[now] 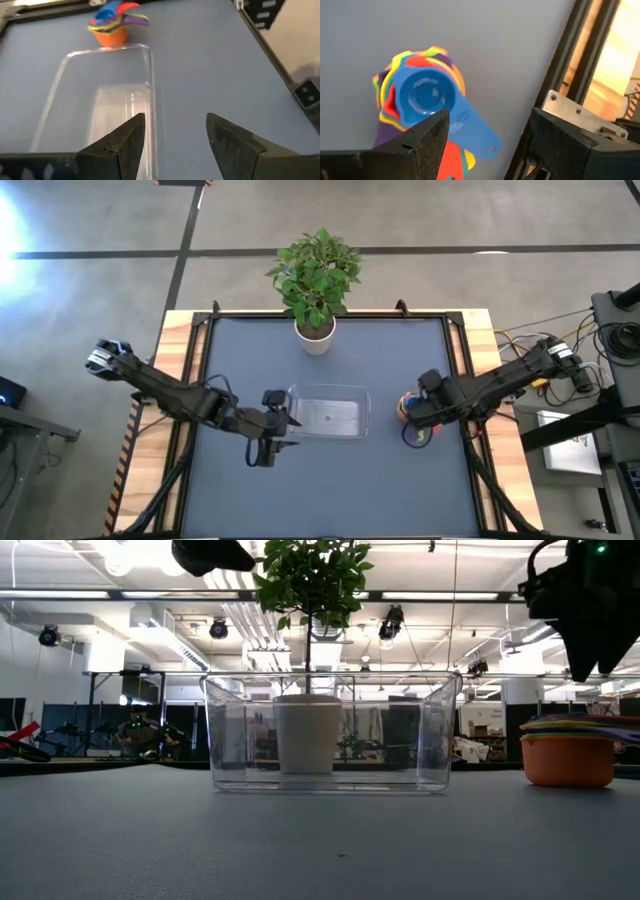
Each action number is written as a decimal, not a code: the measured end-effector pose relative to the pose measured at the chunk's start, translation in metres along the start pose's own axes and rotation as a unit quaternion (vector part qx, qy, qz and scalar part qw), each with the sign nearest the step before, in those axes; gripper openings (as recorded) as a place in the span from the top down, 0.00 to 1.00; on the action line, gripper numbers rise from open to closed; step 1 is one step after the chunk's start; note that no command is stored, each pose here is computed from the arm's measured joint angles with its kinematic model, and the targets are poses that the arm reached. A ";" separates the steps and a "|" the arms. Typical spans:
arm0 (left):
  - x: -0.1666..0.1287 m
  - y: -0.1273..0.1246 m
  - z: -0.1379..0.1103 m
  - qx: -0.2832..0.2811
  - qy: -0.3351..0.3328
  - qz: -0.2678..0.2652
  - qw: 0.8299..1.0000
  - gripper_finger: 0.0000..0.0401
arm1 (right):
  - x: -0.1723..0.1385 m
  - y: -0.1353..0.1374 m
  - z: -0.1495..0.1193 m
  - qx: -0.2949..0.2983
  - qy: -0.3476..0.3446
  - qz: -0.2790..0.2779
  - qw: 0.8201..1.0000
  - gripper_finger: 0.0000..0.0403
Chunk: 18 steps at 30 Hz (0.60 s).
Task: Nest measuring cups in basket
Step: Stack the blue measuring cup on top of the red measuring cup
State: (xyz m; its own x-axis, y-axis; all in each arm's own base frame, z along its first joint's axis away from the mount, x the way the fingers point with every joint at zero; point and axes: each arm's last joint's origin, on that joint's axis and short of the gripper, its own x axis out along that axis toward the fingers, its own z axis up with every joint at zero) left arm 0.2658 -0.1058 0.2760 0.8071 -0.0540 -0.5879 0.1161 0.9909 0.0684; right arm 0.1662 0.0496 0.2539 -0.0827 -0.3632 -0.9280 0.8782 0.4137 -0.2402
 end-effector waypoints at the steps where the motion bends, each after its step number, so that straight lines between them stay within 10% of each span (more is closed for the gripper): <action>1: 0.005 -0.002 -0.001 0.003 0.005 -0.004 1.000 0.52 | 0.000 -0.001 0.000 0.001 0.000 -0.006 1.000 0.34; 18: 0.031 -0.015 0.011 0.027 -0.014 -0.058 0.998 0.73 | 0.045 -0.006 -0.018 -0.020 0.051 -0.060 0.997 0.88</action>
State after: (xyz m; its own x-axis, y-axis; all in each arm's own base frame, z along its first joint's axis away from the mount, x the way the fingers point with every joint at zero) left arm 0.2949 -0.1236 0.2656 0.8028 -0.1718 -0.5710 0.2396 0.9698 0.0451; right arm 0.1492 0.0457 0.2082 -0.2350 -0.3266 -0.9155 0.8400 0.4056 -0.3603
